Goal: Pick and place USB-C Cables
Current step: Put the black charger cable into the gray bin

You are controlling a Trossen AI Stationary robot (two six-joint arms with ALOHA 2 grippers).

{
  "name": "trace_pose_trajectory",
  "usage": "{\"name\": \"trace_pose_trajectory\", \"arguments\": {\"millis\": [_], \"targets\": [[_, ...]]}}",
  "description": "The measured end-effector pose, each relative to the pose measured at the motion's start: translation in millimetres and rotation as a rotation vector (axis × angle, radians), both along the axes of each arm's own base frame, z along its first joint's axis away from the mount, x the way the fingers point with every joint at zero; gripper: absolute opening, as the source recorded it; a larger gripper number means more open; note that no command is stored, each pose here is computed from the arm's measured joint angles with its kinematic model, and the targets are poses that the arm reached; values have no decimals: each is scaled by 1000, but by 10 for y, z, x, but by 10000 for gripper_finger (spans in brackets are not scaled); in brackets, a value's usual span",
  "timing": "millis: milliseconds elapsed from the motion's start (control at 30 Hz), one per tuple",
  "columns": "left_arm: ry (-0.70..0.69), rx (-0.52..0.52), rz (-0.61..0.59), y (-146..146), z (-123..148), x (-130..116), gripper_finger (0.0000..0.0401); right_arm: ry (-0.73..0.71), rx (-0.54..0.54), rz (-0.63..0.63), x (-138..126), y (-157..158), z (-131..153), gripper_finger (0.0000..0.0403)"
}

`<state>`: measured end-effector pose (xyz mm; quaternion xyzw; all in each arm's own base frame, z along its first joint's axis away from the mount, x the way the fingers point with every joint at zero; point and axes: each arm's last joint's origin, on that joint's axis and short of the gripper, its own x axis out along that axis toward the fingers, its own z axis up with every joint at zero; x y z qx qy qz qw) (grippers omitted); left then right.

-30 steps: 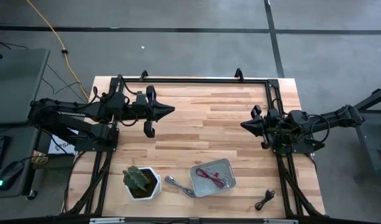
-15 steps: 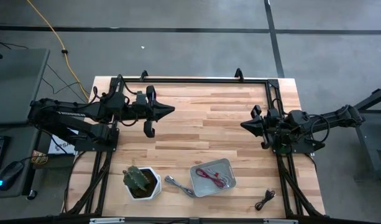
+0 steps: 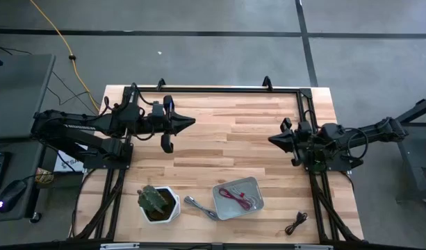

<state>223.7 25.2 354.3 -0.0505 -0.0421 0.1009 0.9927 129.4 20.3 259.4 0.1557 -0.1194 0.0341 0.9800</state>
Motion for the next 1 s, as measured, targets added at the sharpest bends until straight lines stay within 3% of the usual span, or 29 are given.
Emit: {"name": "trace_pose_trajectory", "arguments": {"millis": [167, 600, 733, 1000], "targets": [[0, 0, 0, 1, 0, 0, 0, 46, 38, -36, 10, -11, -43, 32], [0, 0, 0, 0, 0, 0, 0, 72, 113, -110, 13, -36, -70, 215], [0, 0, 0, 0, 1, 0, 0, 72, 122, -91, 14, -31, -69, 235], [-11, -51, -4, 0, 0, 0, 0, 69, 114, -47, 14, -18, -65, 238]]}}
